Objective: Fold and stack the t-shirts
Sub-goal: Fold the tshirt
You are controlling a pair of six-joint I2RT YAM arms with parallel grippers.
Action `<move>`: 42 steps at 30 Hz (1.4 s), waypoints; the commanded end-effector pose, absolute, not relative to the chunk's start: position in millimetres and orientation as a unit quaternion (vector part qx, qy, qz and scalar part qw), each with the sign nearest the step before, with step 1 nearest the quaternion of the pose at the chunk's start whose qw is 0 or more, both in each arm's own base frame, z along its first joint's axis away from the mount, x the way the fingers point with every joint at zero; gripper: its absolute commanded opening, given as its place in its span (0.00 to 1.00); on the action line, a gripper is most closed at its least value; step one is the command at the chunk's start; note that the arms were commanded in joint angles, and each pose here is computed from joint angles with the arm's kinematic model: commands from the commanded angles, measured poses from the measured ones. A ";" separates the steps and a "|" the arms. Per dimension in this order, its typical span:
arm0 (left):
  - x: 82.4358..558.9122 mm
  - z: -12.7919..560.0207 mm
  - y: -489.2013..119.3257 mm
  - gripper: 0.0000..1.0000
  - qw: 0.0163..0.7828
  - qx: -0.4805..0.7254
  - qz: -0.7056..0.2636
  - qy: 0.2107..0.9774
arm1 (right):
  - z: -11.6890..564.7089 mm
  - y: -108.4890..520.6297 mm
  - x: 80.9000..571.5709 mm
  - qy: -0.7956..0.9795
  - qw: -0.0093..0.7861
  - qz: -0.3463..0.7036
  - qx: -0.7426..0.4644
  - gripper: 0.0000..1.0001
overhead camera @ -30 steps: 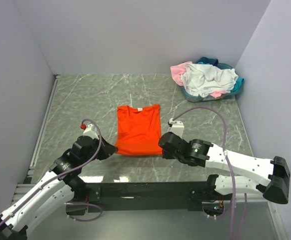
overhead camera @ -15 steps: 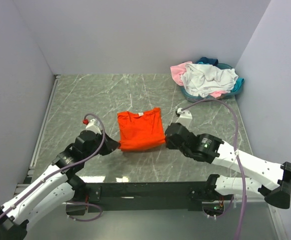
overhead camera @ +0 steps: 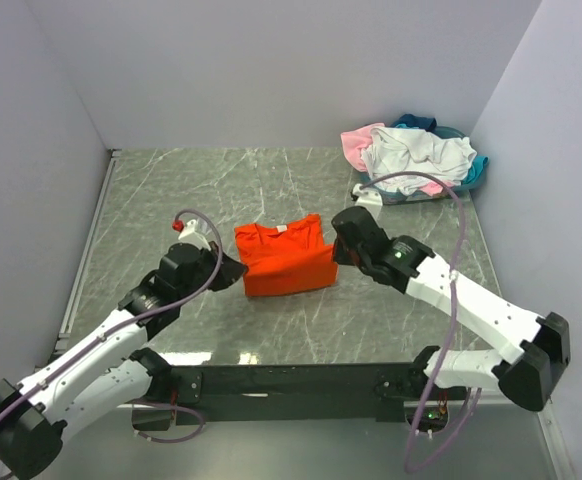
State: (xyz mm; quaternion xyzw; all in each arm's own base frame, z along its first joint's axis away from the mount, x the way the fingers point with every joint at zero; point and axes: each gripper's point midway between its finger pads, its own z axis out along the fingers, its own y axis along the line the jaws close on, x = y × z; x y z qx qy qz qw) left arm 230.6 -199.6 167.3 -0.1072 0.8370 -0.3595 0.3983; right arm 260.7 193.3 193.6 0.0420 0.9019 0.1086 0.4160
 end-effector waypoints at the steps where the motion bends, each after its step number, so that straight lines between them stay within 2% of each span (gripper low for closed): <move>1: 257.1 197.8 -197.5 0.00 0.448 -0.104 -0.366 0.809 | 223.7 205.9 287.6 0.884 0.448 0.126 0.035 0.00; 17: 322.0 176.1 -172.0 0.00 0.437 -0.095 -0.369 0.815 | 178.2 229.5 369.5 0.914 0.398 0.071 0.016 0.00; 29: 375.4 161.6 -174.5 0.00 0.422 -0.096 -0.371 0.821 | 160.9 216.6 416.2 0.921 0.384 0.059 0.035 0.00; 42: 430.4 108.6 -163.1 0.00 0.371 -0.129 -0.382 0.836 | 135.1 220.8 476.6 0.932 0.358 0.048 0.031 0.00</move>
